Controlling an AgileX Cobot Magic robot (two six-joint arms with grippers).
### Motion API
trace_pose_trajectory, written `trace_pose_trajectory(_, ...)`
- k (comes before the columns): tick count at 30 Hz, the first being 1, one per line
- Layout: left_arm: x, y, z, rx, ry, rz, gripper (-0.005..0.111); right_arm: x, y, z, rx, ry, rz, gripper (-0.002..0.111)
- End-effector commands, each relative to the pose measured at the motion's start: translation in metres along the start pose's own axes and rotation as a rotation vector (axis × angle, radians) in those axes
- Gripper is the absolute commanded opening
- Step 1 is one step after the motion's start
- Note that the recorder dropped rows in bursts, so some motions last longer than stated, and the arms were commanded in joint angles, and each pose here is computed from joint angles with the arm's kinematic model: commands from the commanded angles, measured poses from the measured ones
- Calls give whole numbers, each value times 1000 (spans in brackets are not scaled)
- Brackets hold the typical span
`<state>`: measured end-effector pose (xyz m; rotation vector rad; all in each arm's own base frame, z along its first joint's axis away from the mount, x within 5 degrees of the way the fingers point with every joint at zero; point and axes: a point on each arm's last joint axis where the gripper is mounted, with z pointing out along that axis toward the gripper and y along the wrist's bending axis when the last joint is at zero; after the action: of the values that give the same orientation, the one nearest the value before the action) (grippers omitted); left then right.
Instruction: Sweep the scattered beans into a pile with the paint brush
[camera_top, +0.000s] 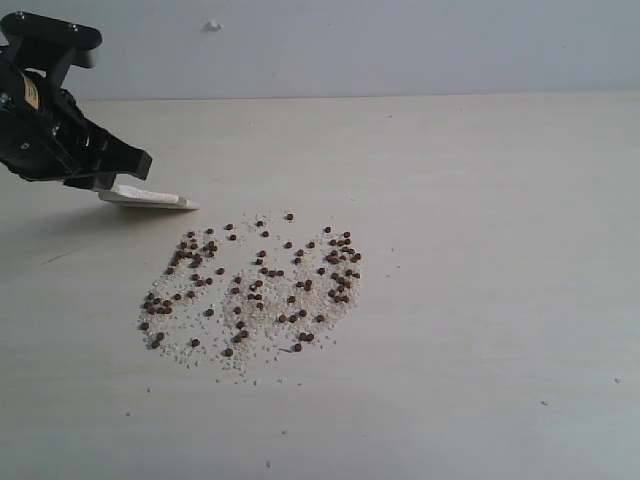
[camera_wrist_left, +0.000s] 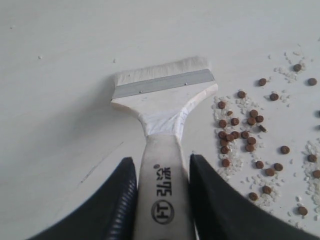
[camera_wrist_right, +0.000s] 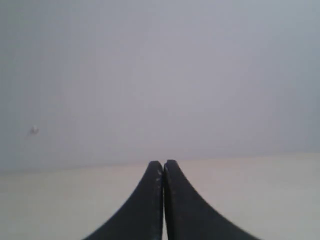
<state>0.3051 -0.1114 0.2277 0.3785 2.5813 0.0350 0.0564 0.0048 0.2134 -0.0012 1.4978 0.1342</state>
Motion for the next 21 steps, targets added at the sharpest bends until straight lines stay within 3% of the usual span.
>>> trace_pose_trajectory(1, -3, 2, -5, -3, -25, 1, 0, -24, -1, -4, -1, -278, 71, 0)
trace_pose_trajectory(3, -3, 2, -5, -3, -25, 1, 0, -34, -1, -7, -45, -392, 263, 0)
trace_pose_trajectory(6, -4, 2, -5, -6, -29, 9, 0, -45, 6, -13, -162, -521, 339, 0)
trace_pose_trajectory(10, -4, 2, -5, -6, -29, 9, 0, -52, 25, -1, -293, -400, 113, 0)
trace_pose_trajectory(13, -4, 2, -5, -5, -32, 9, 0, -49, 40, 23, -428, -194, -12, 0)
trace_pose_trajectory(21, -4, 2, -5, -7, -32, 15, 0, -34, 58, 129, -664, 81, -268, 0)
